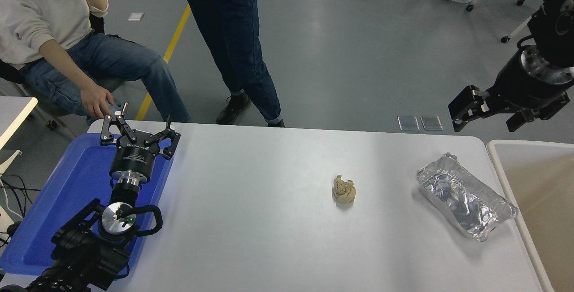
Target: Pick up foil plate and place in dustbin
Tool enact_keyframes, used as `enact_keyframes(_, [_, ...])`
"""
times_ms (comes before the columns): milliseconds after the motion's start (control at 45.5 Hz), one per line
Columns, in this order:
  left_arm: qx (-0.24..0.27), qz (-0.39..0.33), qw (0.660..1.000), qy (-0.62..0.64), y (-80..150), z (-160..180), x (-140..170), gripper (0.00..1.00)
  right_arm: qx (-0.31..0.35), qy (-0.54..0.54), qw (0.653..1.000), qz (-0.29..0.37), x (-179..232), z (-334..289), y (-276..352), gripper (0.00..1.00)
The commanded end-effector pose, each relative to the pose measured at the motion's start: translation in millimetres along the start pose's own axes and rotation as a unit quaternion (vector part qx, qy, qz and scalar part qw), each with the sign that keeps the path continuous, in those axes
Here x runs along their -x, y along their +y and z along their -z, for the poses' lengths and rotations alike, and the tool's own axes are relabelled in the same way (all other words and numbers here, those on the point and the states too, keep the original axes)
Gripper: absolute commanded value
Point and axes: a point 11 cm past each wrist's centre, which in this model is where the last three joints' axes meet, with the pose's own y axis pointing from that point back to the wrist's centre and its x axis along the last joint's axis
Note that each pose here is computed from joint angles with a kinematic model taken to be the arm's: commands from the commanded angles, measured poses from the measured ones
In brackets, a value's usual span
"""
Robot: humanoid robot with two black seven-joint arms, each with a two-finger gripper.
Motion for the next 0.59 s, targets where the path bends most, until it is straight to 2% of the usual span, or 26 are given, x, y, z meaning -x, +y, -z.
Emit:
enact_keyframes(0, [0.000, 0.000, 1.000, 0.000, 0, 0, 0, 1.00, -0.001, -0.008, 1.000, 0.018, 7, -4, -13, 1.00])
enact_keyframes(264, [0.000, 0.000, 1.000, 0.000, 0, 0, 0, 1.00, -0.002, -0.019, 0.998, 0.062, 28, -18, -47, 1.00])
enact_keyframes(440, [0.000, 0.000, 1.000, 0.000, 0, 0, 0, 1.00, 0.025, 0.022, 0.996, 0.082, 37, -23, -63, 1.00])
enact_keyframes(571, [0.000, 0.001, 1.000, 0.000, 0, 0, 0, 1.00, 0.029, 0.040, 0.997, 0.061, 39, -30, -79, 0.99])
